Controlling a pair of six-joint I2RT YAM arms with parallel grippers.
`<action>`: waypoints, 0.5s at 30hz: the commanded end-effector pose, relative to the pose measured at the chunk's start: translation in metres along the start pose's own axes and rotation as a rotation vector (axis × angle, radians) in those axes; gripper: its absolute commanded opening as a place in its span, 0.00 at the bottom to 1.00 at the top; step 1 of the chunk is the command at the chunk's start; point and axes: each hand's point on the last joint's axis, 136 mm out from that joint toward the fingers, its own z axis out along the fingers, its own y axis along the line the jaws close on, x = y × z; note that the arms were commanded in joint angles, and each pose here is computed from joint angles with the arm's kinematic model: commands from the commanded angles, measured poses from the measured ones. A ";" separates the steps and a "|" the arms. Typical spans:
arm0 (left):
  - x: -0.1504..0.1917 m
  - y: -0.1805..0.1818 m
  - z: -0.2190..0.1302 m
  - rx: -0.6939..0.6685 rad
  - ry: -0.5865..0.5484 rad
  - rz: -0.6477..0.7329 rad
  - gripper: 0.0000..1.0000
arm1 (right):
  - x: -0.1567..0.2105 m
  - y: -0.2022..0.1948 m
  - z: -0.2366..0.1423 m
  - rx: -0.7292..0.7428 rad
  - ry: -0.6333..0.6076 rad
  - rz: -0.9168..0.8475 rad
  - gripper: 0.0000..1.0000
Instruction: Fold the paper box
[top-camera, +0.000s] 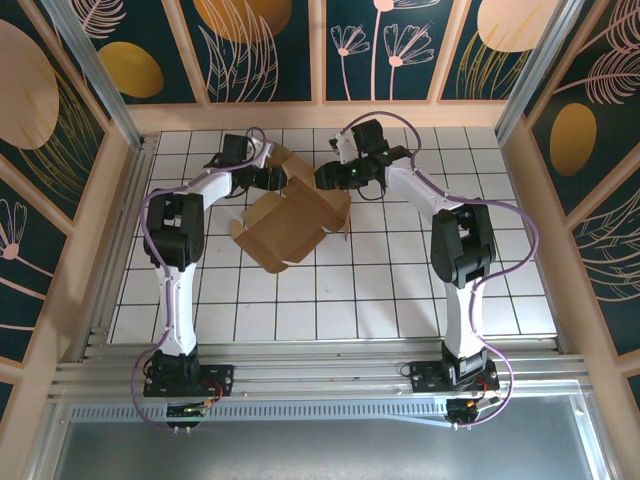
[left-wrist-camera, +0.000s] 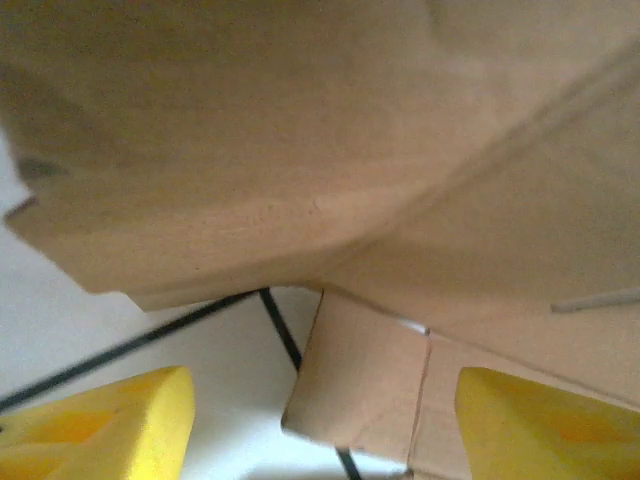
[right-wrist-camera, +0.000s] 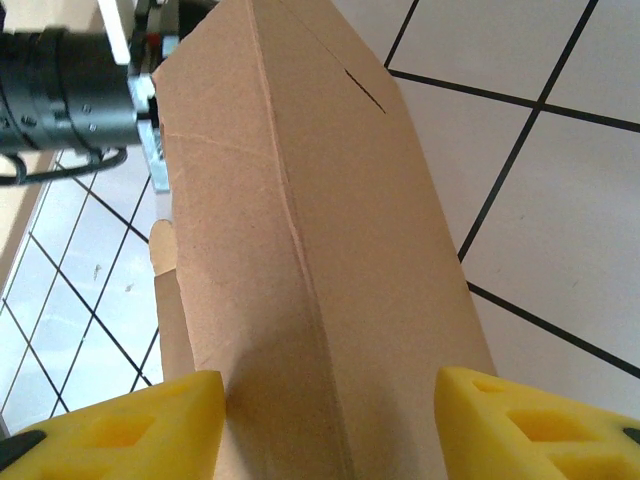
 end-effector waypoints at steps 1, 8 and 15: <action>0.009 -0.002 0.013 0.065 0.080 -0.071 0.68 | -0.002 0.009 -0.005 -0.027 0.001 -0.008 0.58; 0.029 -0.008 0.024 0.137 0.131 -0.139 0.65 | -0.007 0.014 -0.006 -0.049 -0.017 -0.002 0.58; 0.037 -0.024 0.032 0.270 0.157 -0.187 0.61 | -0.003 0.014 -0.006 -0.047 -0.007 0.002 0.58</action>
